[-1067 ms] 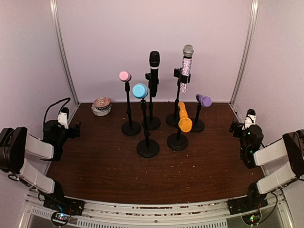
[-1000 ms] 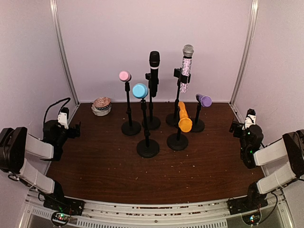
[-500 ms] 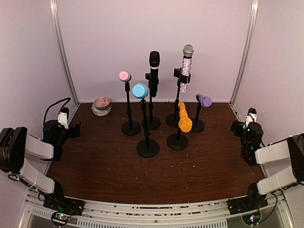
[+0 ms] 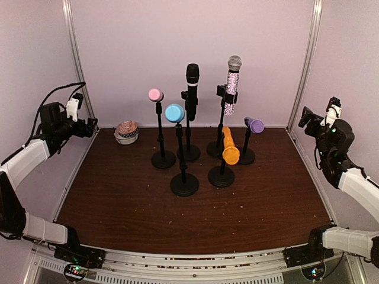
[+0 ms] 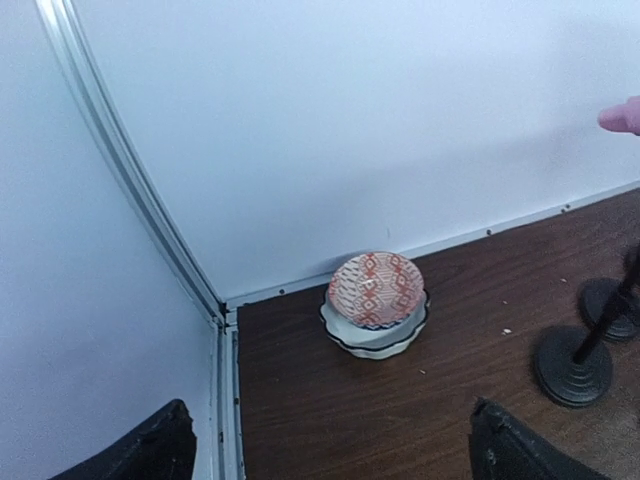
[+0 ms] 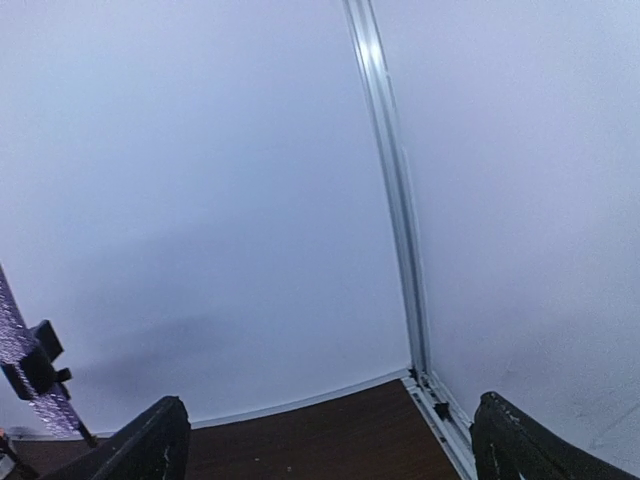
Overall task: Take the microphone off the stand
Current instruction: Pick up the microphone from the microphone stand.
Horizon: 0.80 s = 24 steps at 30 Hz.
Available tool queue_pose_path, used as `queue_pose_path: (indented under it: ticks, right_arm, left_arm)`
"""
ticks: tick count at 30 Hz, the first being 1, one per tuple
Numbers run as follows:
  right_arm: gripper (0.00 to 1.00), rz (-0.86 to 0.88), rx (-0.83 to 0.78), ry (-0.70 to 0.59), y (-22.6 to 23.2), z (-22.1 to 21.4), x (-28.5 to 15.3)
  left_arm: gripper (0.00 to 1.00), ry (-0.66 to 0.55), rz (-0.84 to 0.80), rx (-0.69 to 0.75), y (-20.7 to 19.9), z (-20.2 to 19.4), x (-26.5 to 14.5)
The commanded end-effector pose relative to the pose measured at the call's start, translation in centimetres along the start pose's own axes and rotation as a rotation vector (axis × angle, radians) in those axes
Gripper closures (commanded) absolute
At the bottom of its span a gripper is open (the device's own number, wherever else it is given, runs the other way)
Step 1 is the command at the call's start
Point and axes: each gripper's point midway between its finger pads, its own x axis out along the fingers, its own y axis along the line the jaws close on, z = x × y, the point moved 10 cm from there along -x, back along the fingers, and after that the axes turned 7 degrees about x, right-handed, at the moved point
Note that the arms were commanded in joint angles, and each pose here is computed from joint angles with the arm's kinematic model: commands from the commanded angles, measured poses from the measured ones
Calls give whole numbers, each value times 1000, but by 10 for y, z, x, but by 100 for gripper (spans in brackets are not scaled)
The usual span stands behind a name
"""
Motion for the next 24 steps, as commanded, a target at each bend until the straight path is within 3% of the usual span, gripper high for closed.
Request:
queue_pose_path:
  ticks: [1, 6, 15, 19, 24]
  right_arm:
    - [0, 260, 71, 128, 43, 35, 4]
    - [0, 443, -169, 138, 120, 41, -29]
    - [0, 673, -461, 182, 198, -2, -80]
    - [0, 774, -565, 167, 227, -11, -105]
    - [0, 869, -580, 150, 257, -15, -124]
  left_arm:
    - [2, 131, -217, -16, -13, 5, -22]
    - [2, 80, -375, -78, -34, 28, -28]
    - [2, 86, -636, 14, -94, 65, -20]
    - [2, 79, -734, 88, -94, 76, -52]
    - [5, -38, -840, 135, -107, 86, -67]
